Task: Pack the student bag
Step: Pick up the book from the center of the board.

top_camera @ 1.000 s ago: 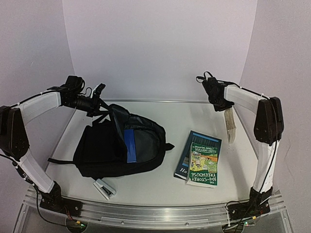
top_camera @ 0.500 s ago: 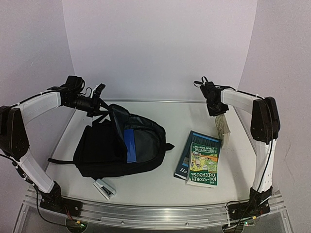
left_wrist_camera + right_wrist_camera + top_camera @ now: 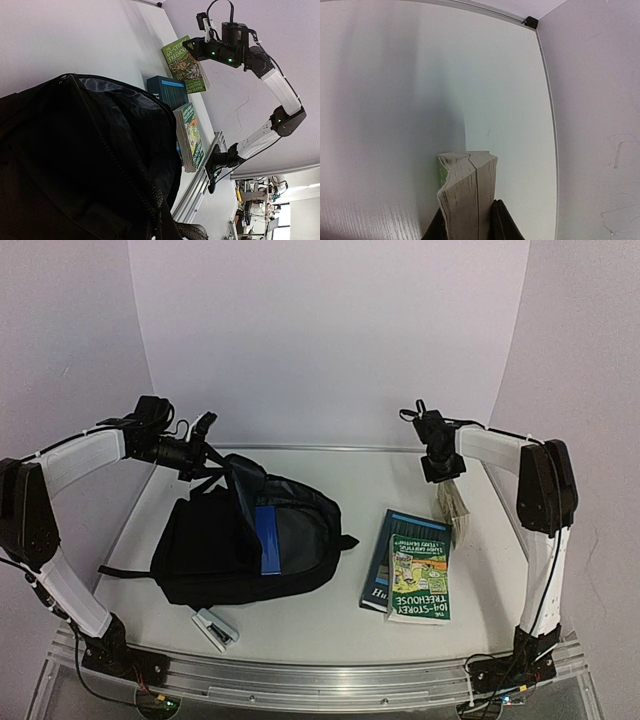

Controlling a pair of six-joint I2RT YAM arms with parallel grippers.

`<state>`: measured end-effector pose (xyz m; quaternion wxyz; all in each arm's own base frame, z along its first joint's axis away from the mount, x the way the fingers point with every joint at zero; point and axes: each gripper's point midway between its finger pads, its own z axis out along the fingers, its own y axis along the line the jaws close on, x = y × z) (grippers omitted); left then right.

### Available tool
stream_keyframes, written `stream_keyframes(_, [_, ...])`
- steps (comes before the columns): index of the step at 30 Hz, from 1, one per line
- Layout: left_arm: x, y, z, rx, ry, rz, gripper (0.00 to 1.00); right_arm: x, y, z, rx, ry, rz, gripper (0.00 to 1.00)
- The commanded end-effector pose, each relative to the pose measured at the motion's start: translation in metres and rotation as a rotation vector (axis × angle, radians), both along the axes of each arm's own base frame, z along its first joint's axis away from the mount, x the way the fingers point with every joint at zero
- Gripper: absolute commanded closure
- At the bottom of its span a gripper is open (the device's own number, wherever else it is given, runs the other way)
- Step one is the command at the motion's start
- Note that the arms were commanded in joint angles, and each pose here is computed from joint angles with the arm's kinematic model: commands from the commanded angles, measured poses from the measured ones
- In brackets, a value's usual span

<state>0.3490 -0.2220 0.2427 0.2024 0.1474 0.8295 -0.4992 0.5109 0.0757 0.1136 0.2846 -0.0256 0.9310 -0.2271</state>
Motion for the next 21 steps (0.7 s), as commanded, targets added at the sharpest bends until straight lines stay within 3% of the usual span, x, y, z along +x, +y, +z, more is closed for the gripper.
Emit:
stream_keyframes(1, [-0.006, 0.000, 0.025, -0.043, -0.078, -0.016, 1.00, 0.000, 0.009, 0.002, 0.106, -0.020, 0.002, 0.76])
stream_keyframes(21, [-0.006, 0.000, 0.025, -0.045, -0.077, -0.016, 1.00, -0.007, -0.005, -0.008, 0.201, 0.022, -0.005, 0.56])
